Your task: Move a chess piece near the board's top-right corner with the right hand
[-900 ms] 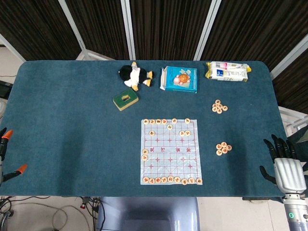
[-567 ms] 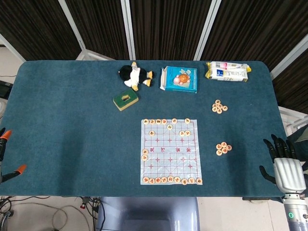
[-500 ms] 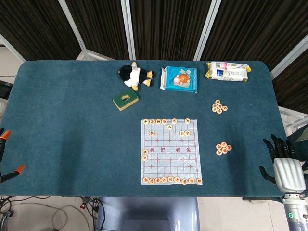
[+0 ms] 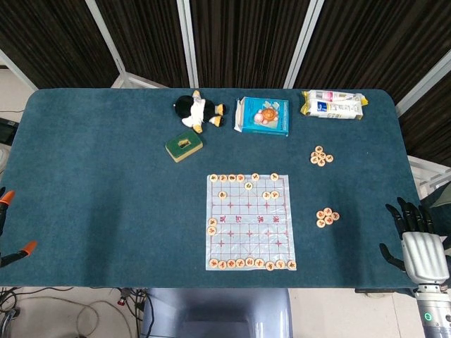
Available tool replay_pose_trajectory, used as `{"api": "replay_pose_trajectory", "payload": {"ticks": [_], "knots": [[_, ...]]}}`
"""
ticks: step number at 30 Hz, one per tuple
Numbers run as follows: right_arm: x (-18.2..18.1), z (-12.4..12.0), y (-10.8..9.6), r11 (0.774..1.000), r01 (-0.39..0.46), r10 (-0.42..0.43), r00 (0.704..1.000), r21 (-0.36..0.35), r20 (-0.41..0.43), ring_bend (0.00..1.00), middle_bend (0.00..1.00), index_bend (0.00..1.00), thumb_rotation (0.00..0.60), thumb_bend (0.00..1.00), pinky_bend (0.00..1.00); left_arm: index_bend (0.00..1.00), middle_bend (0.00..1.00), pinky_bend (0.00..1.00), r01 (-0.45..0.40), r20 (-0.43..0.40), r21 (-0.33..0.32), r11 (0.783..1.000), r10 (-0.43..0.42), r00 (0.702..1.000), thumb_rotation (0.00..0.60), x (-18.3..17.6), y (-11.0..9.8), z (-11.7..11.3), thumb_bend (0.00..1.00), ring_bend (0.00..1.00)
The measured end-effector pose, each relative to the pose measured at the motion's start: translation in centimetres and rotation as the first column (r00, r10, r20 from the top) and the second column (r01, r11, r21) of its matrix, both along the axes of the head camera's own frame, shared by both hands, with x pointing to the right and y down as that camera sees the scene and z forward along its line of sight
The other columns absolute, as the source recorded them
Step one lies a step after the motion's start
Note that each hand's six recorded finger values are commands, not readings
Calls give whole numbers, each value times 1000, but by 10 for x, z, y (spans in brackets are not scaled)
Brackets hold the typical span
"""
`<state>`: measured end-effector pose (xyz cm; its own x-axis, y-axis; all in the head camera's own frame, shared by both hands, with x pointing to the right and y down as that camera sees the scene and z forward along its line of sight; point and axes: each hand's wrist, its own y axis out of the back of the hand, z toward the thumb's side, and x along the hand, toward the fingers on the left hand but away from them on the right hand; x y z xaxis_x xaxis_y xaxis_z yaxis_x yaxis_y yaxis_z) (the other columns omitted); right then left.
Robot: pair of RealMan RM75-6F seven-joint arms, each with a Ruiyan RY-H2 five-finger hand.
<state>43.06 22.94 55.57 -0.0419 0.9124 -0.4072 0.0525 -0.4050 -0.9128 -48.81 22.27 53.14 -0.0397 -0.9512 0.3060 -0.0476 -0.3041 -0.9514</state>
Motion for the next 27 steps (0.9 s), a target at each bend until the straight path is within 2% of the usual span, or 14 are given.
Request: {"api": "replay_pose_trajectory", "payload": {"ticks": [5, 13, 21, 27], "knots": [[0, 2, 1, 1000, -16, 16, 1000, -7, -14, 15, 0, 116, 600, 374, 42, 22, 0, 51, -6, -3, 2, 1000, 6, 1000, 600, 1, 0, 0, 52, 0], [-8, 4, -3, 999, -32, 34, 999, -44, 40, 15, 0, 116, 600, 373, 42, 22, 0, 51, -7, -3, 0, 1000, 7, 1000, 600, 3, 0, 2, 51, 0], [-27, 6, -41, 994, 37, -36, 999, -105, 6, 15, 0, 118, 600, 374, 42, 22, 0, 51, -6, 0, -2, 1000, 6, 1000, 600, 4, 1, 3, 52, 0], [-51, 16, -69, 971, 72, -65, 997, -229, 40, 15, 0, 159, 600, 375, 42, 22, 0, 51, -16, 4, -8, 1000, 16, 1000, 600, 6, 2, 5, 52, 0]]}}
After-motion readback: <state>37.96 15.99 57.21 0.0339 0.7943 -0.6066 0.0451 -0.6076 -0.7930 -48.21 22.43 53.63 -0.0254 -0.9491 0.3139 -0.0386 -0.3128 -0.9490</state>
